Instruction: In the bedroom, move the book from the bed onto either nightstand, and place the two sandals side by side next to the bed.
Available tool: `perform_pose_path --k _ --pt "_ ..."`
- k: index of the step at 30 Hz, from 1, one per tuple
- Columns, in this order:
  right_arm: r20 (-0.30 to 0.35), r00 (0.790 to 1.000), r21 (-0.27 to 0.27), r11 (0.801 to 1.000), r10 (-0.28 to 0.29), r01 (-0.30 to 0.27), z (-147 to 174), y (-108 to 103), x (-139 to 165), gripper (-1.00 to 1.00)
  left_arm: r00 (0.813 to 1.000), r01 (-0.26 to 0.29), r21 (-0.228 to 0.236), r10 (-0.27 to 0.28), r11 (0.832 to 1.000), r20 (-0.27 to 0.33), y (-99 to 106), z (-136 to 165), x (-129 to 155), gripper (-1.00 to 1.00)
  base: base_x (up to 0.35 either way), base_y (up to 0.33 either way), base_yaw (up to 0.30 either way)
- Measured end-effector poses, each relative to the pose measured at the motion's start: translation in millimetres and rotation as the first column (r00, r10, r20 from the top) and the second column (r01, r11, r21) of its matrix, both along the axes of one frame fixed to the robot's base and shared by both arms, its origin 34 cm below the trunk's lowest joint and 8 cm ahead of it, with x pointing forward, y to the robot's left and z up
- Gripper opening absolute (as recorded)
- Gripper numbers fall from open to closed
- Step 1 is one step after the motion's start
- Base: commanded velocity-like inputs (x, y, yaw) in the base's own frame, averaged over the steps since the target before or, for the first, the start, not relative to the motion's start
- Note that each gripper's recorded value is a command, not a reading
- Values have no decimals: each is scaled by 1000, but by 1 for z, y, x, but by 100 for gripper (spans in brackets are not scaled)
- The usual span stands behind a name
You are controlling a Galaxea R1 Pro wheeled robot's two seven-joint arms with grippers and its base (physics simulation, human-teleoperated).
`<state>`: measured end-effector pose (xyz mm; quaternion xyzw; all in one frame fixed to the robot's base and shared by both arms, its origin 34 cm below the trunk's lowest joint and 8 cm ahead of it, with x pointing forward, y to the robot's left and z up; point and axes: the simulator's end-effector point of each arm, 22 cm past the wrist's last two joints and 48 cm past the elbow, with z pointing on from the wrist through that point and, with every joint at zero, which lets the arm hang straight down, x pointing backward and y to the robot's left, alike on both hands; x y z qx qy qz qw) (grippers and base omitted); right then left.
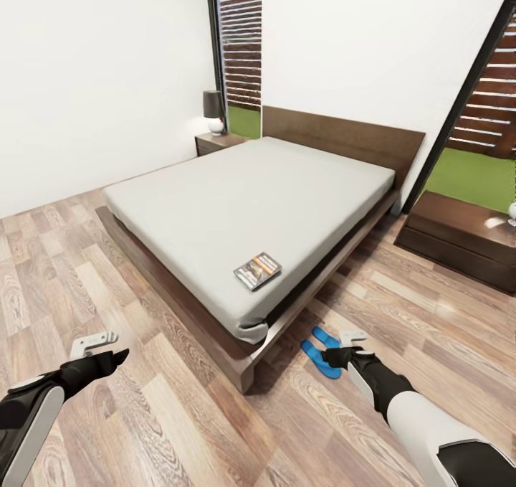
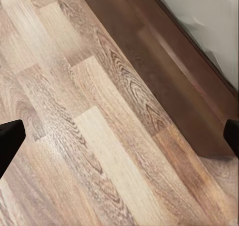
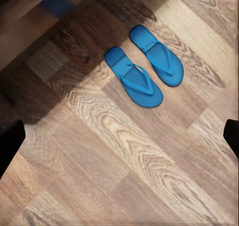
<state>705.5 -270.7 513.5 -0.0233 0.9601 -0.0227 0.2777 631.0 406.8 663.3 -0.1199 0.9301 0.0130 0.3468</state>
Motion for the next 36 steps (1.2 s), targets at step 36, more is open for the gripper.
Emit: perform_pose_path --k 36 --pt "12 1000 -4 1000 -3 3 64 -2 6 100 965 -155 64 165 986 -204 48 -9 -11 100 0 0 -4"
